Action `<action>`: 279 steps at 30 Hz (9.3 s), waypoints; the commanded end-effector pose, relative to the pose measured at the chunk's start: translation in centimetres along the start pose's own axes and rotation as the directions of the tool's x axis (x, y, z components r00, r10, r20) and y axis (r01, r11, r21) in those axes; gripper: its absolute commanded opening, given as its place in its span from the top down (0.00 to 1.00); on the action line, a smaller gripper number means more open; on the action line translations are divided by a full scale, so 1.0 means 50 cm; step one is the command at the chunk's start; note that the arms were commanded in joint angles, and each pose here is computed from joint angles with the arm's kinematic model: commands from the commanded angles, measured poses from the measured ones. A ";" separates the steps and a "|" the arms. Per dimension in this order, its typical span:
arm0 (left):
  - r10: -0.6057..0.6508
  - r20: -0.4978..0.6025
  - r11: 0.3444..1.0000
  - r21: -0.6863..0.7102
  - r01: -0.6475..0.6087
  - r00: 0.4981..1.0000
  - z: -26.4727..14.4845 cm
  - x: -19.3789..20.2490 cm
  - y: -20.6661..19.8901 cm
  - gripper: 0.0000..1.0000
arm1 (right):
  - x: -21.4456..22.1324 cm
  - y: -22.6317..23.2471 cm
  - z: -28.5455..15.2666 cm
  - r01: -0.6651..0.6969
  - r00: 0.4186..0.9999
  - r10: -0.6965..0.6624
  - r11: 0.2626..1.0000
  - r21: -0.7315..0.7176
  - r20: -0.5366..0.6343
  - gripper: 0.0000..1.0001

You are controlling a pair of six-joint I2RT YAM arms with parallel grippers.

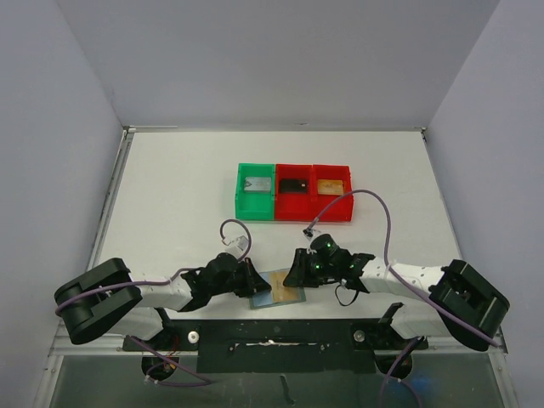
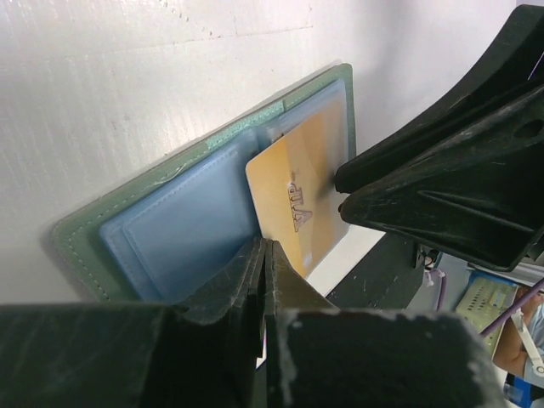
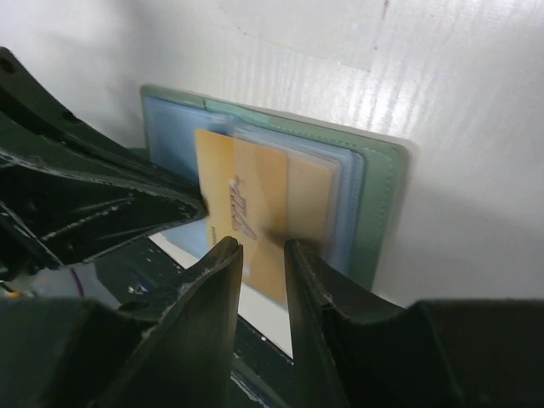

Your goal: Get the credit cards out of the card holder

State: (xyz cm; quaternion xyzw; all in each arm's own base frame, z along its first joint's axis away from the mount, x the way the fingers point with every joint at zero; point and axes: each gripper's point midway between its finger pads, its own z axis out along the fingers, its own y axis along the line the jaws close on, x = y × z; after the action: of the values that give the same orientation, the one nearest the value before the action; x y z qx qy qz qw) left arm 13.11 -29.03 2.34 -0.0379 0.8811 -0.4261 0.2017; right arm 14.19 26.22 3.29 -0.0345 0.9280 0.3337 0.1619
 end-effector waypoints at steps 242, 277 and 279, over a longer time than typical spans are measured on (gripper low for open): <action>0.102 -0.008 0.976 -0.194 -0.102 0.995 -0.089 -0.092 0.063 1.00 | -0.062 0.080 0.084 0.128 0.990 -0.131 0.990 0.054 0.054 0.62; 0.179 0.262 0.974 0.092 -0.209 0.948 -0.183 -0.190 -0.098 1.00 | -0.180 0.199 -0.095 0.339 0.836 -0.103 0.869 -0.360 0.539 0.15; 0.162 0.286 0.968 0.142 -0.209 0.944 -0.191 -0.192 -0.115 1.00 | -0.185 0.196 -0.111 0.367 0.815 -0.117 0.862 -0.349 0.568 0.16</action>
State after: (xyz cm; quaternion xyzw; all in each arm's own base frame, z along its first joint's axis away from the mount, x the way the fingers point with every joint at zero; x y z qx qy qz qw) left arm 17.03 -22.35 11.48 0.0011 0.8541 -0.4094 0.3209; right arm 18.25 29.45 9.66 -0.0815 0.8214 0.4539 0.3357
